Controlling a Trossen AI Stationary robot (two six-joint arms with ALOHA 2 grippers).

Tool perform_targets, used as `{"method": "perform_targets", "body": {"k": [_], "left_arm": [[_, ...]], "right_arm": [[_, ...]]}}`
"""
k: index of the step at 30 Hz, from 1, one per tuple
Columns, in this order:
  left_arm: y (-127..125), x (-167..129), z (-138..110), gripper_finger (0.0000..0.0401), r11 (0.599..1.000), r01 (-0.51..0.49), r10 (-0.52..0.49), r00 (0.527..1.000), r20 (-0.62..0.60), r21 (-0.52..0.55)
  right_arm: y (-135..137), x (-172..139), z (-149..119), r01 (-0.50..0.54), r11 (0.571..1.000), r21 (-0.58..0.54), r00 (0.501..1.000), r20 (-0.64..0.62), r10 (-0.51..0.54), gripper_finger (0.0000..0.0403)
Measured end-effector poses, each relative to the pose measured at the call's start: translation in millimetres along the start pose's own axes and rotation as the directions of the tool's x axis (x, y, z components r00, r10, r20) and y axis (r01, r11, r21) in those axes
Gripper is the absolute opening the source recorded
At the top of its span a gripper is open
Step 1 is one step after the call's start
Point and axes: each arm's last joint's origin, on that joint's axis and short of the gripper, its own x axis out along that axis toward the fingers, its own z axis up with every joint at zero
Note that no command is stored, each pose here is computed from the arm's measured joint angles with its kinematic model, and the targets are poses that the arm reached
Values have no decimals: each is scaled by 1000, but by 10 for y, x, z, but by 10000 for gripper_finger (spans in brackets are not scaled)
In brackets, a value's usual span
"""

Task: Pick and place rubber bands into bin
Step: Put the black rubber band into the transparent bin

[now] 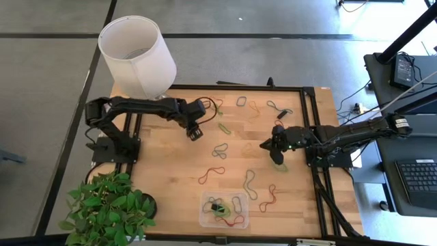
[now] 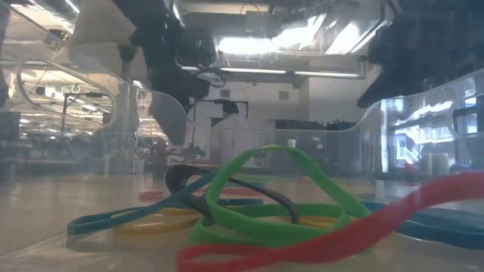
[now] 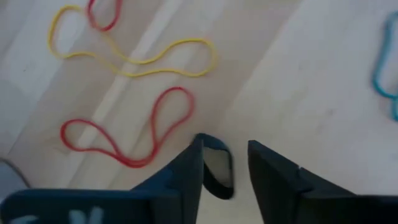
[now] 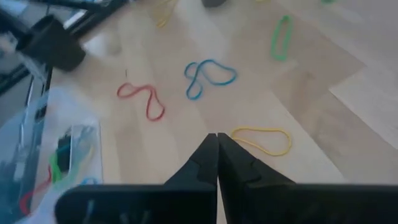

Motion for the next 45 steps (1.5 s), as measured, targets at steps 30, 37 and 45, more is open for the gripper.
{"method": "perform_targets", "body": {"k": [30,37,45], "left_arm": [[-694,-131,137,4,996,53,-44,992,-116,79],[-1423,-774,165,4,955,73,-103,991,90,289],[-2201,-1179,15,3,888,91,-217,947,237,451]], "right_arm": [[-22,2,20,14,1000,-15,1000,14,-14,4],[-17,2,-23,-50,996,-70,997,-69,45,4],[-49,-2,-68,-22,997,-76,993,-116,13,4]]}}
